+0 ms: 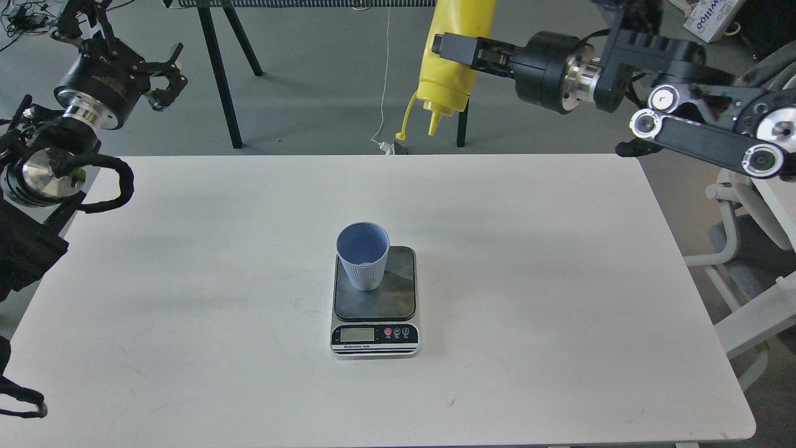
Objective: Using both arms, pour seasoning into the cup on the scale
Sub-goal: 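Raise the bottle away from the cup and turn it upright, then lower the yellow bottle back onto the table with the right gripper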
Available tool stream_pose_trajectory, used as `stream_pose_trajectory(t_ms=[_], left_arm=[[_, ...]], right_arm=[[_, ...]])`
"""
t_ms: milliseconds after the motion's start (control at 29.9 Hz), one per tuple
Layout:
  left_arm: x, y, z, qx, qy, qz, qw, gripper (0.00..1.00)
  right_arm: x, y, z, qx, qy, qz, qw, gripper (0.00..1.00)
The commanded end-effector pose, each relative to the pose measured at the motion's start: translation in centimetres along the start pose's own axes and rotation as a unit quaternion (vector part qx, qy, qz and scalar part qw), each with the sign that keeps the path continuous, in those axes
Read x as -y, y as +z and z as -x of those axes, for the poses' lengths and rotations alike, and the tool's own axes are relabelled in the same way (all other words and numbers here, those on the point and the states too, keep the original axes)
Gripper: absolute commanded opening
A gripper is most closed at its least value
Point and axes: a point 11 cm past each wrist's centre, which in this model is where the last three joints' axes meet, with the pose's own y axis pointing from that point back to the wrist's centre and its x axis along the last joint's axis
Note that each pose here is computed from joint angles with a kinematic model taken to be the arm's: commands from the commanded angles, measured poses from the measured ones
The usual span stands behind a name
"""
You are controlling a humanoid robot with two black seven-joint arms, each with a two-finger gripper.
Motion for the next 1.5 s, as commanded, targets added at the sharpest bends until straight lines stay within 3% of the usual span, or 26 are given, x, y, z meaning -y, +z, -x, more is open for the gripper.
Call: stream_pose_trajectory(t_ms=[0,167,367,735,802,1169,1303,1470], left_arm=[[0.1,-0.3,0.1,-0.001,-0.001,-0.002,1.0,1.0],[0.1,-0.3,0.2,-0.001,-0.001,-0.002,1.0,1.0],[0.0,-0.1,0.0,0.001,0.001,-0.002,1.0,1.0],[0.0,-0.1,-0.1,0.002,0.001,-0.002,1.0,1.0],[0.0,-0.2,0.0,0.001,0.001,-0.002,1.0,1.0],[0.0,-0.5,0.1,0.0,0.0,-0.004,1.0,1.0],[0.1,-0.6,0.2,-0.001,0.0,-0.005,1.0,1.0],[0.1,-0.6,0.2,0.0,0.0,-0.006,1.0,1.0]], right_arm=[[-3.7,3.2,-0.8,0.099,0.051,0.016,0.994,0.24],[-6.9,7.9,0.8,0.253,0.109,0.035,0.961,0.24],[-9.1,11.7,4.4,0.467,0.126,0.031,0.874,0.24],[-12.3,15.9,10.2,0.75,0.165,-0.045,0.639,0.25],[-13.0,16.9,11.9,0.779,0.17,-0.068,0.599,0.25],[-15.8,21.2,20.2,0.844,0.275,-0.06,0.456,0.25],[-15.3,21.4,22.1,0.853,0.28,-0.054,0.436,0.26],[-14.5,21.0,23.3,0.86,0.272,-0.051,0.428,0.33]])
